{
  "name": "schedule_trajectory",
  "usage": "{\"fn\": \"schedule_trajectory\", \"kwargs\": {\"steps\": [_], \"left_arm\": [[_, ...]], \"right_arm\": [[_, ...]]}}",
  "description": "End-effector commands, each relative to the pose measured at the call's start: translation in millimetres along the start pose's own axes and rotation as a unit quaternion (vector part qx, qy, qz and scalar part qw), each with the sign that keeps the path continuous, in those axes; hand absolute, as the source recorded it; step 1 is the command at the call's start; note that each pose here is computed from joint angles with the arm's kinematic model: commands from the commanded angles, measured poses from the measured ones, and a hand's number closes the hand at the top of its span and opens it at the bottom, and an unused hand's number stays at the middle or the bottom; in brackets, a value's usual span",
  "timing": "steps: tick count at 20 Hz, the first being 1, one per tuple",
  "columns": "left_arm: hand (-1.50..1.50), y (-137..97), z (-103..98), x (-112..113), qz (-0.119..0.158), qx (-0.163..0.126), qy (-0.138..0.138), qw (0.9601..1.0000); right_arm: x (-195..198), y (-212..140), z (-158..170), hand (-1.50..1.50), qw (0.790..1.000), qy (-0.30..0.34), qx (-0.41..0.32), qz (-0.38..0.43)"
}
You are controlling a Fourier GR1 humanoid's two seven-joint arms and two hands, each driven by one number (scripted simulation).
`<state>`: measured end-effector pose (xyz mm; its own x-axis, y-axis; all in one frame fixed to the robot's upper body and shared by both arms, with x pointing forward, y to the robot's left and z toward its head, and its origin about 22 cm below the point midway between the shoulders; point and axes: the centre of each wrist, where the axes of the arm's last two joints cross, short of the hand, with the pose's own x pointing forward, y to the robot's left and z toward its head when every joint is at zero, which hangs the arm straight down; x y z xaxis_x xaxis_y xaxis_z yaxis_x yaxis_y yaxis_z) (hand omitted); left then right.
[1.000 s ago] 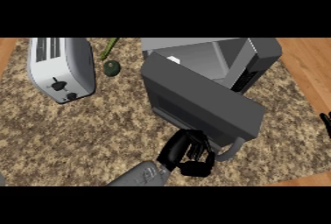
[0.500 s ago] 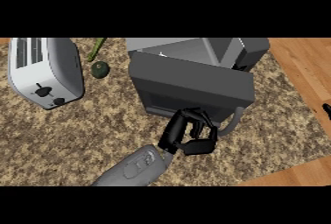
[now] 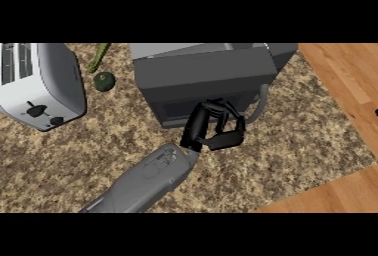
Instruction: Pick up the milk, place it into the microwave and close the microwave
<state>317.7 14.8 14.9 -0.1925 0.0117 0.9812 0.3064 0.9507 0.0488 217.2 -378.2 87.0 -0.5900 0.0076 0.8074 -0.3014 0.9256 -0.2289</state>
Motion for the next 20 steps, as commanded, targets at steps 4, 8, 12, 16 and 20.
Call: {"fn": "schedule_trajectory", "kwargs": {"steps": [4, 8, 12, 16, 20], "left_arm": [[1.5, 9.8, -32.8, 20.7, 0.029, 0.028, -0.024, 0.9989], [1.5, 15.0, -40.2, 22.4, 0.038, 0.044, -0.039, 0.9975], [1.5, 14.0, -41.6, 23.5, 0.047, 0.046, -0.047, 0.9968], [1.5, 15.1, -42.4, 21.4, 0.051, 0.048, -0.051, 0.9962], [1.5, 15.8, -44.6, 21.8, 0.054, 0.051, -0.059, 0.9955]], "right_arm": [[12.7, -13.8, -11.8, -1.5, 1.0, 0.0, 0.018, 0.007], [12.1, -16.7, -14.5, -1.5, 1.0, -0.005, 0.008, 0.001], [14.0, -24.0, -18.1, -1.5, 1.0, -0.006, 0.007, -0.003], [23.4, -34.4, -25.5, -1.5, 1.0, -0.014, 0.009, 0.012], [25.8, -41.9, -28.4, -1.5, 1.0, -0.009, 0.009, 0.015]]}}
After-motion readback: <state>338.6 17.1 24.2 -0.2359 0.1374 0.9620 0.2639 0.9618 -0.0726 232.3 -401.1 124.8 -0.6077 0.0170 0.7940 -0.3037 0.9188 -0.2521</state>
